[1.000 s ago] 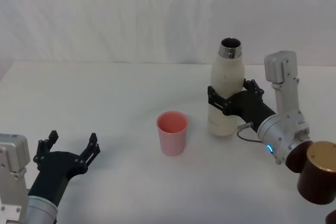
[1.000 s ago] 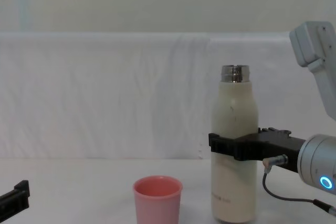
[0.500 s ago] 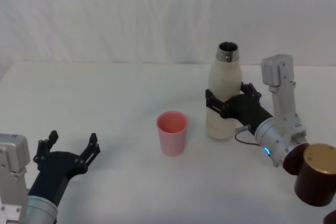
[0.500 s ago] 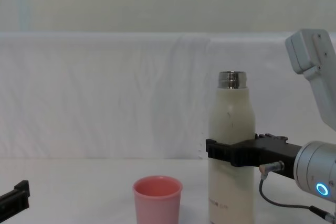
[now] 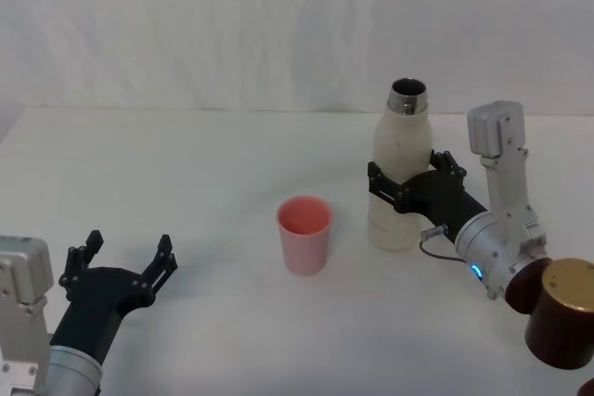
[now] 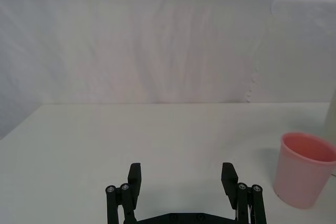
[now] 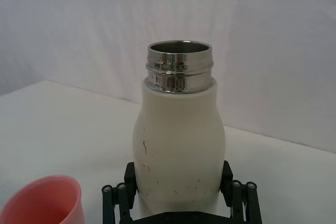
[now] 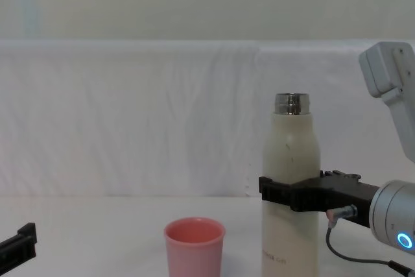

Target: Grasp the thermos with one hand and pour water into the cup lid.

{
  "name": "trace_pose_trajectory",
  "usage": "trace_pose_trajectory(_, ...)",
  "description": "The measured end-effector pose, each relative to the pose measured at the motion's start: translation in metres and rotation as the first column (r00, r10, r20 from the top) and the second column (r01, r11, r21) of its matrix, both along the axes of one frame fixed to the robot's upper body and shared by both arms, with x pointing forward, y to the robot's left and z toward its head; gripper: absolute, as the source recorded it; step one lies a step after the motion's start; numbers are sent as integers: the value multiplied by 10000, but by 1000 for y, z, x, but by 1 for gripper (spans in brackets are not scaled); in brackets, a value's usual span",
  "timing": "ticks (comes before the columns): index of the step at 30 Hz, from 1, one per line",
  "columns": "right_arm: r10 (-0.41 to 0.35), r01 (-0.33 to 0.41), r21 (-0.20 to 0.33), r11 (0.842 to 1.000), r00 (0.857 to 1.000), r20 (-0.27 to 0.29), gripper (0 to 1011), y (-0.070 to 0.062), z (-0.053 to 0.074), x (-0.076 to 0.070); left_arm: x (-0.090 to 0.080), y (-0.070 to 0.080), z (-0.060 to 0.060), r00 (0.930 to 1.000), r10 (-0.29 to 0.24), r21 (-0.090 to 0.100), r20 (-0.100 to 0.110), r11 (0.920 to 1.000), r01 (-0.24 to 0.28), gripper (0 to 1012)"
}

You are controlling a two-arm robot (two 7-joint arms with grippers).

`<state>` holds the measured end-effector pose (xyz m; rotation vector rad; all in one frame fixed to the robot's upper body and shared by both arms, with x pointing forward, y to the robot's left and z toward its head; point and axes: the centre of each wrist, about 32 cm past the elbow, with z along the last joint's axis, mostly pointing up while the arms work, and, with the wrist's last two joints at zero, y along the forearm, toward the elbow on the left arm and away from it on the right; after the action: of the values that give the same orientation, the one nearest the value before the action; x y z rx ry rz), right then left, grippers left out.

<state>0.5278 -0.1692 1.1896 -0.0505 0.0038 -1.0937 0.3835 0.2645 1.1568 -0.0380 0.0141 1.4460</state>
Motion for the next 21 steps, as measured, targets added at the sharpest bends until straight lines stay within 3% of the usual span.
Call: trace_pose_trajectory(21,60,-59,97,9999,10000,-65,950,-1,0,0,0,0,0,10000,-1,0,0,10000,1,1001)
